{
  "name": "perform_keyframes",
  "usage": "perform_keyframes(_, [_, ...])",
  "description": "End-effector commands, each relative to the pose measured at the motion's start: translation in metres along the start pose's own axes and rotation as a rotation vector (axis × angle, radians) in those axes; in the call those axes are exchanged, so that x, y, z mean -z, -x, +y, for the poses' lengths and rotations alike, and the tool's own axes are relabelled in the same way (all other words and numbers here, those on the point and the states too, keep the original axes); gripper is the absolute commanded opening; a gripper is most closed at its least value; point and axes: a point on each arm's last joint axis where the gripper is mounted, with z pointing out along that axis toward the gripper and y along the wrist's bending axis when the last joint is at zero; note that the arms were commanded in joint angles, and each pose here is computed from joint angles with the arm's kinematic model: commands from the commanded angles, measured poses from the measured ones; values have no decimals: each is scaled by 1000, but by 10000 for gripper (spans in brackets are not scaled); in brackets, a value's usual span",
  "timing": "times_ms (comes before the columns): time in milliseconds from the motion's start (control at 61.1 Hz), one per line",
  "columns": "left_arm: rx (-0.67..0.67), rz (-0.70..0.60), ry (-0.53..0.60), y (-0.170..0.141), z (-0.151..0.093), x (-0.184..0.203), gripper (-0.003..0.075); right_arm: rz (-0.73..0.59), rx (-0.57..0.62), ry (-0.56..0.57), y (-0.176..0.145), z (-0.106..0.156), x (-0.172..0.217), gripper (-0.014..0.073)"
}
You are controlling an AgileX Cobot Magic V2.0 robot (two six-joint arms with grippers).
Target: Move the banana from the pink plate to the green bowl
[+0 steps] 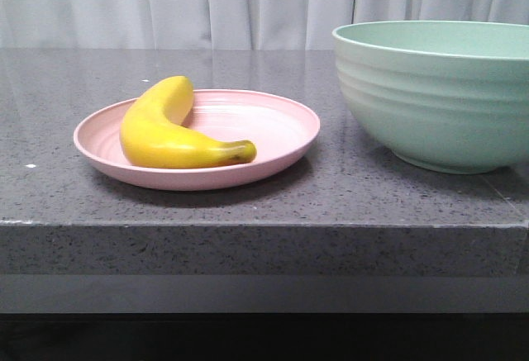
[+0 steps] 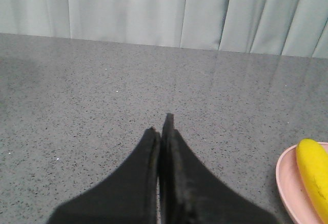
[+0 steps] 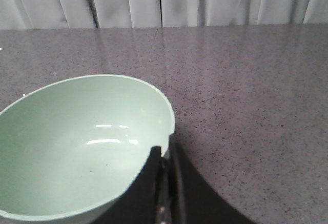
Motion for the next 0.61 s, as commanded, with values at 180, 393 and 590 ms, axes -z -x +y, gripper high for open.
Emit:
perform_keyframes(180, [6,-131,-5,21,-1,1,625,-98,-3,-5,18,1,1,517])
perform_keyframes(393, [56,-50,-18,20,-3,-3,671,-100,-3,-5,18,1,1,603])
perform_keyframes(590, [-26,173,-157,41,-26,-28,671,-103,-4,-4,19,1,1,601])
